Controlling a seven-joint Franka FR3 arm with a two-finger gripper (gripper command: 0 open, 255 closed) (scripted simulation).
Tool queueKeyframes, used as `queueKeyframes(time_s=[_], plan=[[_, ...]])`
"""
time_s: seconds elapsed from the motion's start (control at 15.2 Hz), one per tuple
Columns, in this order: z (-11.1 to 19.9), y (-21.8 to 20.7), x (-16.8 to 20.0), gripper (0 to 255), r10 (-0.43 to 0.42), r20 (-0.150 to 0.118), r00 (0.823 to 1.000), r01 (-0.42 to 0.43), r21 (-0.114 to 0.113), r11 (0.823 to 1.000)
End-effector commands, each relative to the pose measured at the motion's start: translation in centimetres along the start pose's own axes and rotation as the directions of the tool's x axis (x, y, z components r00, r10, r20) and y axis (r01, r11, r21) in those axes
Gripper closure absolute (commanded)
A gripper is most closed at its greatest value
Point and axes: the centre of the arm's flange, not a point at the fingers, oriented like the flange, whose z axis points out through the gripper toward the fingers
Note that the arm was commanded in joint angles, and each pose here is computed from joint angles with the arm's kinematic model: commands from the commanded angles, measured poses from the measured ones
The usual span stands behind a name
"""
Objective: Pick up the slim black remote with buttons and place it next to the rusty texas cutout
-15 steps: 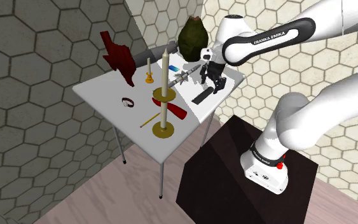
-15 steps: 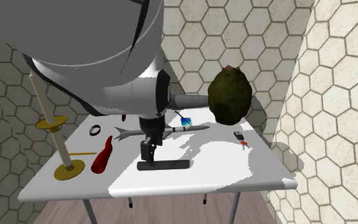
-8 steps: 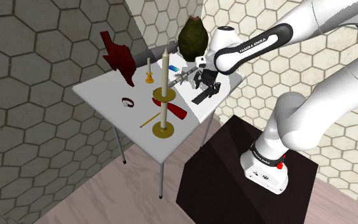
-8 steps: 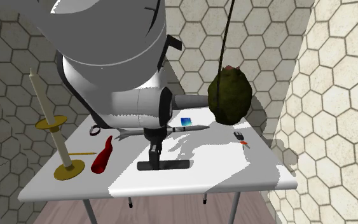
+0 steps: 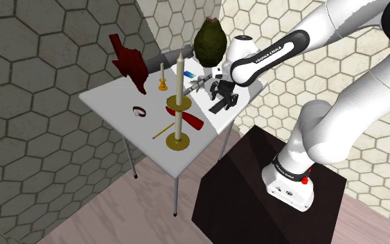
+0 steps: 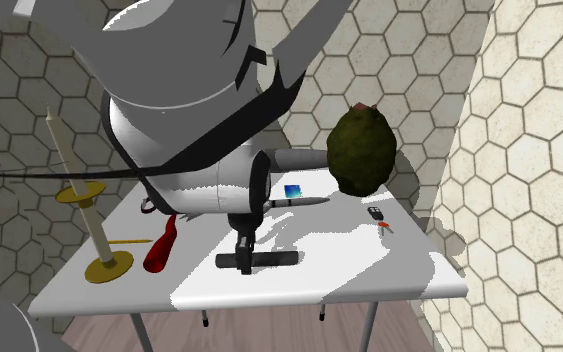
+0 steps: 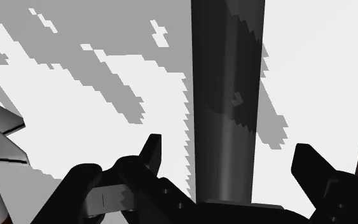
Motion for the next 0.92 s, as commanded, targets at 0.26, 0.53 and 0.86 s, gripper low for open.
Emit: queueKeyframes(time_s=[0.26, 0.53, 0.86], plan=[[0.02, 0.00, 0.00, 255, 0.000, 0.000, 1.000, 0.000, 0.000, 1.000], [0.03, 0.00, 0.00, 255, 0.000, 0.000, 1.000, 0.000, 0.000, 1.000], [-0.51, 0.04, 0.01, 255, 0.000, 0.000, 1.000, 0.000, 0.000, 1.000]])
